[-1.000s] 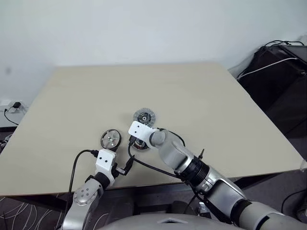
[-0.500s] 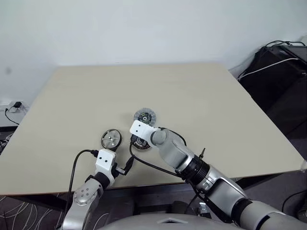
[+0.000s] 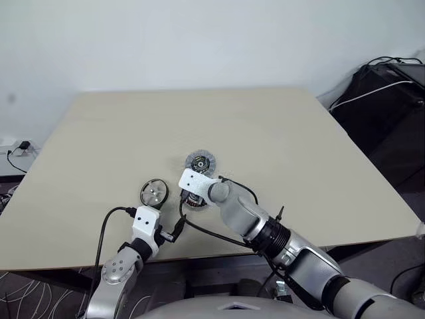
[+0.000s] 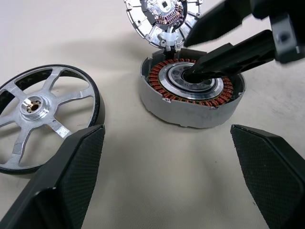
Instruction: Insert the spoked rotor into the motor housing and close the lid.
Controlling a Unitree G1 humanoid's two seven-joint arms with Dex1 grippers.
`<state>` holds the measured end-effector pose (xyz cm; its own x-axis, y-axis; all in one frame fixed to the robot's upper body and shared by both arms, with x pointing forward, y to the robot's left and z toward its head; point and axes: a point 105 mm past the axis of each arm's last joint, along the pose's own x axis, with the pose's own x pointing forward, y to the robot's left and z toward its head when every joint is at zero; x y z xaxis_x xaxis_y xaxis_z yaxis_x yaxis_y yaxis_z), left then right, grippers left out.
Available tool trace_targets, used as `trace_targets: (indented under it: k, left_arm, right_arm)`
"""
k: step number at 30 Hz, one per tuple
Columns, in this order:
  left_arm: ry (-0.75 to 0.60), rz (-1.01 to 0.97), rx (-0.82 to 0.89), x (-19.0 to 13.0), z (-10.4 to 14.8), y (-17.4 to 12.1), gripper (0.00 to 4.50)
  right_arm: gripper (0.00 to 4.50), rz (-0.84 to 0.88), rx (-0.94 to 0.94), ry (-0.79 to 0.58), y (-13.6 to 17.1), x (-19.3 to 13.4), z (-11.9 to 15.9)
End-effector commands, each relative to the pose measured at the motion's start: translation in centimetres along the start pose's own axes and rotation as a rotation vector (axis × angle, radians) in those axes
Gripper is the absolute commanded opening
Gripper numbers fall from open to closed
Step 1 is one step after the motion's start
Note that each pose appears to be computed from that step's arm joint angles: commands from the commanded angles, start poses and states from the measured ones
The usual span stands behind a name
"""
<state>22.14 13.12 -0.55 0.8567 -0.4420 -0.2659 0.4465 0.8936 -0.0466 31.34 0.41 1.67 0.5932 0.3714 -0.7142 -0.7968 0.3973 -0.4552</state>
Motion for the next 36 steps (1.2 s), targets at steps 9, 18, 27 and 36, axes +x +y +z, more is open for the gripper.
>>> trace_targets:
  k: [9,18,27,36]
  left_arm:
    - [-0.040,0.000,0.010,0.2,0.9,0.1,4.50]
    - [-0.038,-0.001,0.009,0.1,0.9,0.0,4.50]
    - [-0.035,-0.003,0.007,0.1,0.8,-0.1,4.50]
    - [-0.033,-0.005,0.008,0.1,0.8,-0.1,4.50]
  right_arm:
    - [0.01,-0.043,-0.022,-0.012,-0.8,-0.3,-0.1]
    - [0.01,-0.042,-0.037,-0.044,-0.6,-0.4,0.1]
    - [0.01,0.003,-0.016,-0.269,-0.3,-2.2,2.8]
    - [0.01,-0.075,0.214,-0.513,-2.5,-3.9,3.7]
